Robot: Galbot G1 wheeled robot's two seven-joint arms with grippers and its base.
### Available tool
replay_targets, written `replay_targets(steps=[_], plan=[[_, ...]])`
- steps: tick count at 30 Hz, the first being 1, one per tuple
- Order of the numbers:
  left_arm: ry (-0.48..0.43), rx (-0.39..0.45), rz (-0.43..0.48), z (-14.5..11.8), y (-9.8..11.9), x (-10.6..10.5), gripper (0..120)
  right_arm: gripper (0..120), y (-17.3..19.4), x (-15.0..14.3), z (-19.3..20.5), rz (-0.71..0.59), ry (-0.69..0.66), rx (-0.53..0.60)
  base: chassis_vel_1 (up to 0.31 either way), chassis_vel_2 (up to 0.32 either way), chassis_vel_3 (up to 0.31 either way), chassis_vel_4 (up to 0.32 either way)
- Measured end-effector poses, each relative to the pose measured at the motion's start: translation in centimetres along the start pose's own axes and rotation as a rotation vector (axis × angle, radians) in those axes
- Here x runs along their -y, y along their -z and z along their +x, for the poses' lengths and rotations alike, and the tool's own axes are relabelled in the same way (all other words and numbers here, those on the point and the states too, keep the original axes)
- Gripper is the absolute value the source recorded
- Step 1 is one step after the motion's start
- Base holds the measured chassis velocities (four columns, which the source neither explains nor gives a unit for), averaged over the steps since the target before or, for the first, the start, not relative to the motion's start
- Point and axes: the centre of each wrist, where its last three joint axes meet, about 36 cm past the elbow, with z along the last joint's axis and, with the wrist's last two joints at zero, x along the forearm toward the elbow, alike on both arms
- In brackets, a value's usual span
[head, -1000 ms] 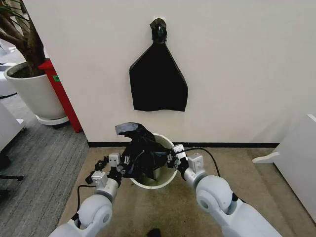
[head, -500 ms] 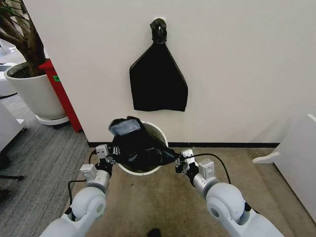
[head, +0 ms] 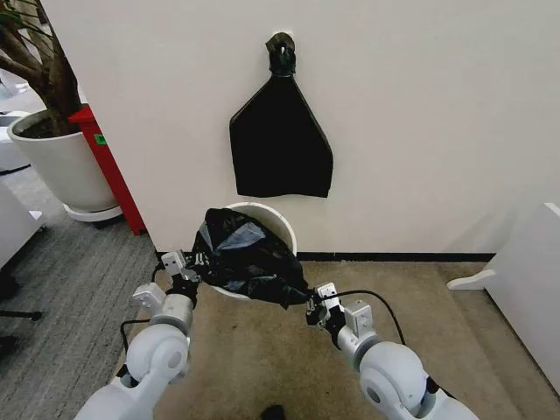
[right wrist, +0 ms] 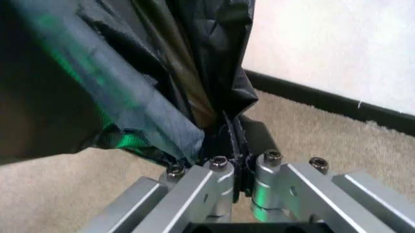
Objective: Place the garbage bag over the trash bin.
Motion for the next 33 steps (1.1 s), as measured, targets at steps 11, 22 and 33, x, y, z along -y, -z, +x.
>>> replay_targets(steps=[11, 22, 33], plan=[[0.001, -0.054, 0.124, 1.3, 1.0, 2.2, 5, 0, -2.9, 0.5, -1.8, 0.007, -0.026, -0.028, 0.0, 0.0, 0.0, 0.0], [0.02, -0.083, 0.206, 2.7, 0.3, 3.3, 5, 11, -3.5, 0.3, -2.7, 0.056, -0.006, 0.001, 0.0, 0.0, 0.0, 0.0], [0.067, -0.045, 0.1, 1.6, -0.5, 1.3, 5, 49, -3.1, 1.1, -0.7, 0.126, -0.047, 0.03, 0.0, 0.0, 0.0, 0.0]])
